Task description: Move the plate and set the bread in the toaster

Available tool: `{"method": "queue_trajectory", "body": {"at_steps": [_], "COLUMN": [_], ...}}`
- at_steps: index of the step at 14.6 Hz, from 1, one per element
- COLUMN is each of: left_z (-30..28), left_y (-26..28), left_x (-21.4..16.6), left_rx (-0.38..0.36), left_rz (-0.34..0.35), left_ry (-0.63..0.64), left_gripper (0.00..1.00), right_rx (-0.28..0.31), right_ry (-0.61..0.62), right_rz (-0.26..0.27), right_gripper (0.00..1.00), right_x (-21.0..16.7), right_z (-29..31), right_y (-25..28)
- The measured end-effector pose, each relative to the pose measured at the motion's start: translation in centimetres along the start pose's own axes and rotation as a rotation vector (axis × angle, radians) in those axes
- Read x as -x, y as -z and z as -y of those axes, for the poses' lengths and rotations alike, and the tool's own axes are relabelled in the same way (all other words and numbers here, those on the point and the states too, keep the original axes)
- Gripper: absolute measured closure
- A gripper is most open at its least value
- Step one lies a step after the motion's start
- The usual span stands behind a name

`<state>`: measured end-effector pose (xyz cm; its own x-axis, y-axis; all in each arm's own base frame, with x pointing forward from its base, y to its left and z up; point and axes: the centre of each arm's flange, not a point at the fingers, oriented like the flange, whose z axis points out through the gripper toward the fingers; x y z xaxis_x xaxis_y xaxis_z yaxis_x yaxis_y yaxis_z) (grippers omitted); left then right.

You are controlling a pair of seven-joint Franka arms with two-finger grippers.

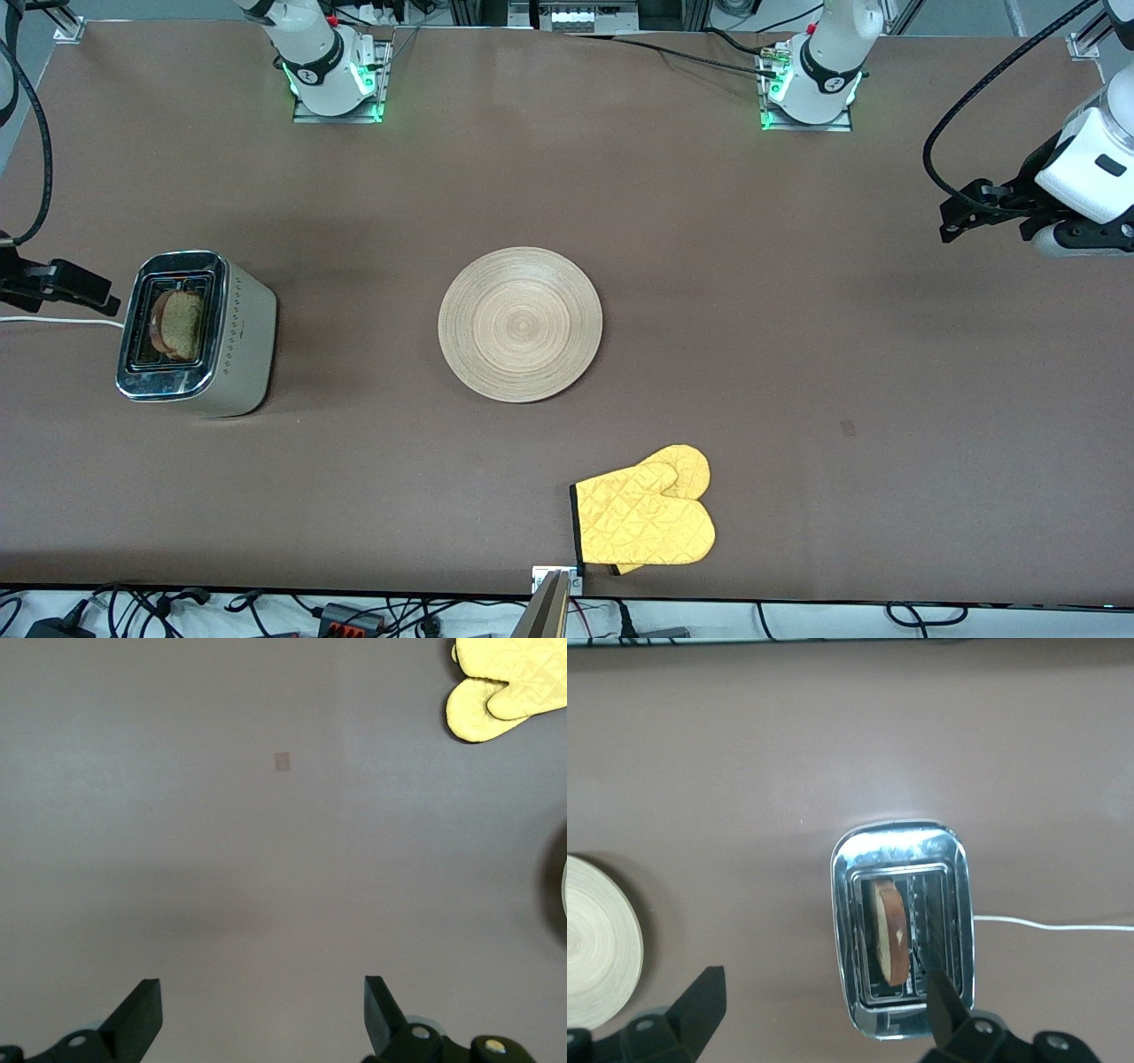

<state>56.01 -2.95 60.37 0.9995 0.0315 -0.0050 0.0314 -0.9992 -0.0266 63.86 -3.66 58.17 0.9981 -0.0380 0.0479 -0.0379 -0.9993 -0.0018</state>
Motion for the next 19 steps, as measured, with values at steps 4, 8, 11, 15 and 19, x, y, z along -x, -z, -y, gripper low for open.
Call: {"method": "queue_trajectory", "body": {"at_steps": [4,8,11,15,19], "left_z": [0.0,0.0,0.0,0.0,0.0], "left_y": [0.0,0.0,0.1,0.1,0.1], "left_x": [0.0,0.0,0.0,0.0,0.0], "left_rx": [0.000,0.000,0.000,0.000,0.000], "left_rz": [-0.001,-0.001,-0.001,-0.001,-0.001], "left_ry": [-0.001,-0.001,-0.001,0.000,0.000], "left_gripper": [0.00,0.00,0.00,0.00,0.00], "right_rx": [0.000,0.001,0.001,0.000,0.000], "right_ry": [0.003,0.004,0.005,0.006,0.005], "right_rz": [-0.011,-0.009,-0.014,0.031,0.047], "right_gripper": [0.00,0.00,0.00,0.00,0.00], "right_x": [3.6,6.8,7.2,7.8,8.1], "right_z": [0.2,0.3,0.3,0.4,0.3], "right_y": [-0.6,-0.9,-0.5,-0.5,-0.4]}}
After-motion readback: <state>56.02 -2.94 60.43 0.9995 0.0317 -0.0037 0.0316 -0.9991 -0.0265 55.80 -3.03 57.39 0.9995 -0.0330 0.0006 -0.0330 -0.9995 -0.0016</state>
